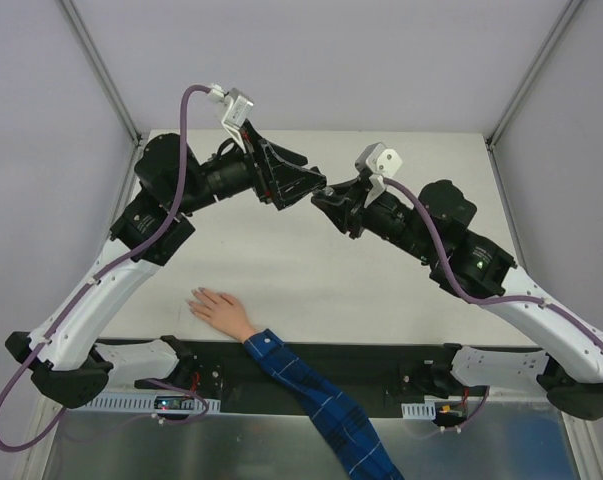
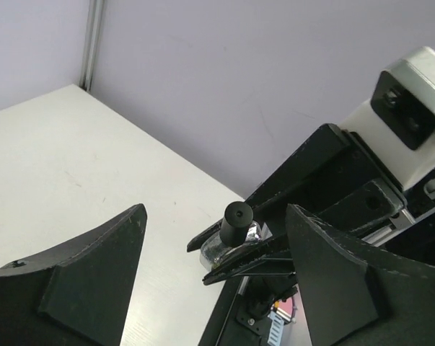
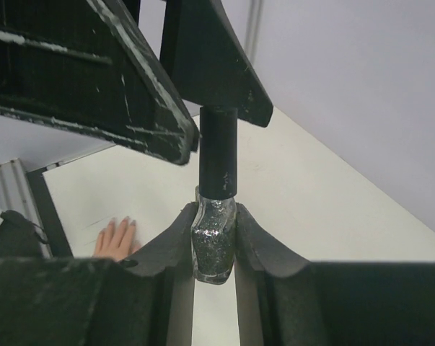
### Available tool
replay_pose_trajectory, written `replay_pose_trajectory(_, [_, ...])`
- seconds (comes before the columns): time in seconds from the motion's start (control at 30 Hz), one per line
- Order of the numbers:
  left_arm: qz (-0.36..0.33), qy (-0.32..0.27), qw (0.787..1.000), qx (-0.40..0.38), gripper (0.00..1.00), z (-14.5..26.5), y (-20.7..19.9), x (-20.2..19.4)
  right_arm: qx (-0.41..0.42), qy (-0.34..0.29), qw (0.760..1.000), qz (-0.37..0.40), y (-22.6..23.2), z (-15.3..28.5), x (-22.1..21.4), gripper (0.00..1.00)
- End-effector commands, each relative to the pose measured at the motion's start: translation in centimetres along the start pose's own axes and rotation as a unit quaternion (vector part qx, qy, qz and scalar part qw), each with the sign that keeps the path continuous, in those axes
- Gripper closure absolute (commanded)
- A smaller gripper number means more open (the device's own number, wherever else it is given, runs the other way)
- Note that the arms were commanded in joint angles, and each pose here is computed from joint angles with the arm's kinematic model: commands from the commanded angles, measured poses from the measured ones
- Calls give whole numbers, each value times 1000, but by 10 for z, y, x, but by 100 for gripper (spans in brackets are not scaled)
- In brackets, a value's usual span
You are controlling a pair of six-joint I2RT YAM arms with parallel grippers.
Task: Paint the nails
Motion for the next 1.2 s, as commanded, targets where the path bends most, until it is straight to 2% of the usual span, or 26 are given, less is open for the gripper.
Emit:
replay_pose_trajectory(0.0, [-3, -38, 999, 10, 26, 0, -10, 12, -73, -29, 997, 22, -18, 4, 26, 100])
replay_pose_trajectory(0.33, [22, 2, 1000, 8, 58, -13, -4, -5, -74, -34, 996, 36, -8, 1, 34, 100])
replay_pose_trajectory(0.37, [24, 8, 1000, 4, 64, -13, -4, -7, -74, -35, 996, 36, -7, 1, 34, 100])
replay_pose_trajectory(0.4, [24, 12, 1000, 0, 74, -14, -4, -8, -74, -35, 996, 35, -8, 2, 35, 100])
replay_pose_trajectory(0.47, [25, 30, 999, -20, 82, -13, -8, -12, -71, -34, 996, 34, -7, 4, 33, 100])
replay_pose_trajectory(0.5, [22, 37, 999, -29, 94, -13, -9, -13, -67, -36, 997, 32, -5, 4, 33, 100])
replay_pose_trajectory(0.53, [18, 50, 998, -46, 100, -12, -12, -15, -63, -37, 997, 30, -5, 6, 32, 100])
replay_pose_trajectory(0.57, [12, 63, 996, -66, 100, -11, -16, -17, -55, -44, 997, 26, -4, 11, 33, 100])
replay_pose_trajectory(0.6, [-3, 104, 987, -126, 100, -5, -27, -22, -19, -53, 998, 24, 3, 12, 33, 100])
replay_pose_trajectory(0.67, [-21, 139, 971, -195, 100, 1, -39, -27, 39, -70, 997, 5, 4, 17, 34, 100])
replay_pose_trajectory(0.7, [-23, 188, 947, -260, 100, 11, -46, -39, 169, -103, 980, -25, 25, 26, 42, 100])
replay_pose_trajectory(0.77, [-53, 191, 927, -320, 100, 24, -57, -39, 249, -139, 957, -55, 26, 35, 48, 100])
replay_pose_trajectory(0.8, [-49, 209, 916, -340, 100, 30, -57, -46, 340, -168, 922, -79, 40, 48, 58, 100])
replay_pose_trajectory(0.83, [-57, 209, 910, -353, 100, 36, -62, -46, 372, -175, 907, -88, 44, 52, 61, 100])
replay_pose_trajectory(0.9, [-62, 202, 906, -368, 100, 40, -65, -46, 434, -186, 875, -107, 51, 63, 71, 100])
replay_pose_trajectory(0.97, [-60, 195, 908, -366, 100, 40, -66, -44, 444, -186, 870, -110, 52, 62, 72, 100])
replay_pose_trajectory(1.03, [-48, 190, 918, -344, 100, 35, -63, -40, 435, -181, 875, -112, 49, 59, 68, 100])
replay_pose_trajectory(1.1, [-44, 175, 931, -316, 75, 32, -60, -29, 418, -168, 885, -121, 44, 55, 62, 100])
replay_pose_trajectory(1.13, [-35, 173, 938, -299, 60, 31, -56, -26, 400, -169, 895, -103, 39, 51, 59, 100])
replay_pose_trajectory(1.17, [-30, 149, 952, -267, 50, 29, -49, -18, 369, -168, 909, -98, 34, 49, 58, 100])
Point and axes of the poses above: each gripper's point midway between its finger pads, its own z axis back along the fingers, its own y axis along the line the jaws close on, x = y × z, the point moved 7 cm from there along z, back along the fingers, and after that the axes turned 10 degrees about z, right-handed, at the moved point
